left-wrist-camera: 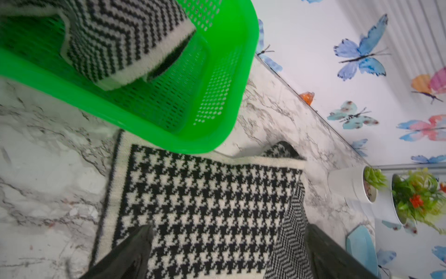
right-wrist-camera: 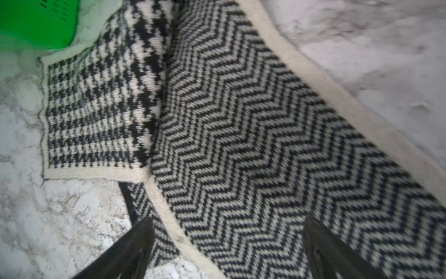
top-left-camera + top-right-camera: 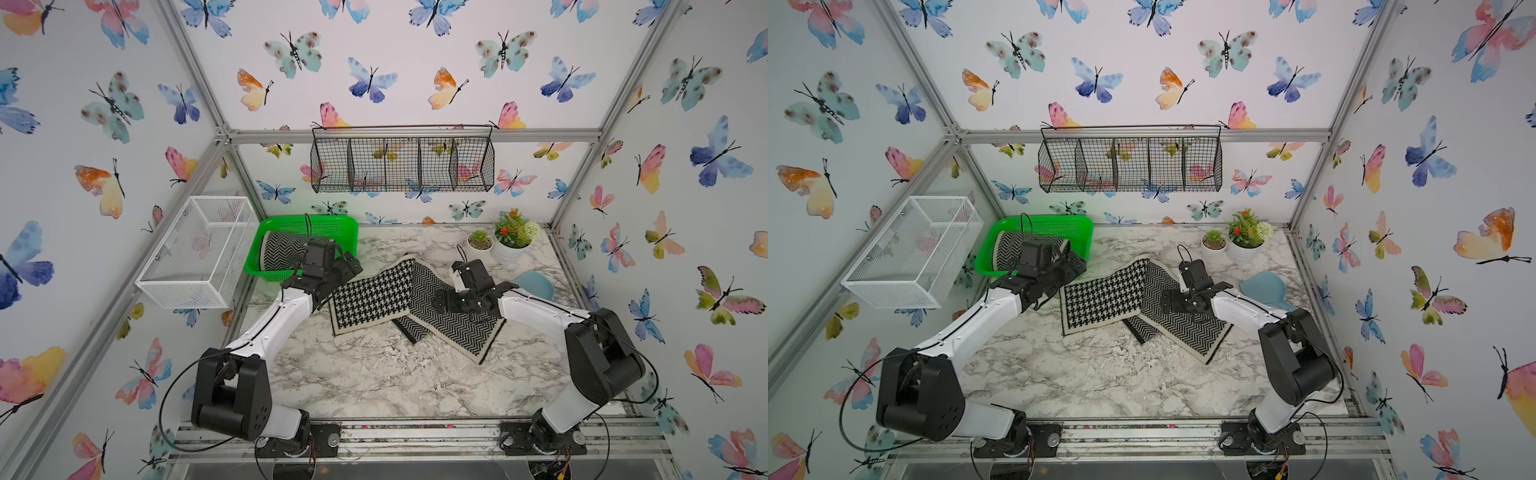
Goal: Roll up the scarf and place it into the basket
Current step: Place the scarf in the basket, then flatten out the scarf at the center of the board.
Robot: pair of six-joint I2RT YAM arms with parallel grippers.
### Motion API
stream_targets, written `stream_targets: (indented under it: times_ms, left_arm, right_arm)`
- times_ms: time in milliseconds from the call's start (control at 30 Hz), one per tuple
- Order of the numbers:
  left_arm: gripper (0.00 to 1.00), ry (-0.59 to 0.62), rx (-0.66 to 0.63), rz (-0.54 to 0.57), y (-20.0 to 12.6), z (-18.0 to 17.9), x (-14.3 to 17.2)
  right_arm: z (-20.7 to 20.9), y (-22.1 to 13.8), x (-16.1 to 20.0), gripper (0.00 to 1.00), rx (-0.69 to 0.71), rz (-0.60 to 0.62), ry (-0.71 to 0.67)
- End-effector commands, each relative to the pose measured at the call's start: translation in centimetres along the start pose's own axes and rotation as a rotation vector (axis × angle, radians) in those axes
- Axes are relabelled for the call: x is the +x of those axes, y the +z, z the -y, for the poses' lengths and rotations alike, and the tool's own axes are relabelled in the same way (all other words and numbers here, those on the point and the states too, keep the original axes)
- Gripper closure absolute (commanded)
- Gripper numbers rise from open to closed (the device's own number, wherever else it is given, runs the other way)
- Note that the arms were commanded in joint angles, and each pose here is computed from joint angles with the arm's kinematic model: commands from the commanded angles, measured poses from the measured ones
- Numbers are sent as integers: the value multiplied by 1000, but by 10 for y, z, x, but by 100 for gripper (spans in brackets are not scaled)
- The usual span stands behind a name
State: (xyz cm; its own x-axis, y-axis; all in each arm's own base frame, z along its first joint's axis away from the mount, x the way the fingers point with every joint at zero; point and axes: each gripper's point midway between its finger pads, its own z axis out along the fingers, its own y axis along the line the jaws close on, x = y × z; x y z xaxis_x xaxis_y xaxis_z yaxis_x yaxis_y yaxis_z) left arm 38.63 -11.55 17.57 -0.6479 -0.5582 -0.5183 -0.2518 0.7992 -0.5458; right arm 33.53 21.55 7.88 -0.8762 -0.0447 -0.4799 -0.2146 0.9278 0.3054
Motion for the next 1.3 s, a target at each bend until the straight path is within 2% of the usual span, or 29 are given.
stream_targets:
  times_ms: [0,233,367,533,833,933,1000,1167,1200,1267]
  left_arm:
    - [1,-39,-90,-24,-2,-42,30]
    - [0,-27,-217,-74,0,-95,63]
    - [2,-13,-272,-127,11,-110,75]
    - [5,0,-297,-178,28,-120,89]
    - [11,8,-280,-229,47,-120,100]
    - [20,6,-274,-237,51,-120,102]
    - [44,6,-261,-251,55,-118,106]
    - [68,16,-241,-291,64,-114,112]
    - [73,16,-237,-291,65,-113,112]
    - [78,20,-235,-292,66,-112,112]
  right_arm:
    - [28,-20,4,2,122,61,86]
    - [64,-52,29,2,246,132,223]
    - [82,-51,49,2,302,100,281]
    - [101,-51,67,4,363,77,331]
    - [119,-29,84,7,341,-11,390]
    - [119,-22,87,8,334,-36,390]
    - [119,-14,91,9,322,-64,389]
    - [117,1,100,13,297,-124,397]
    - [117,3,101,17,291,-129,399]
    - [116,4,101,34,282,-128,401]
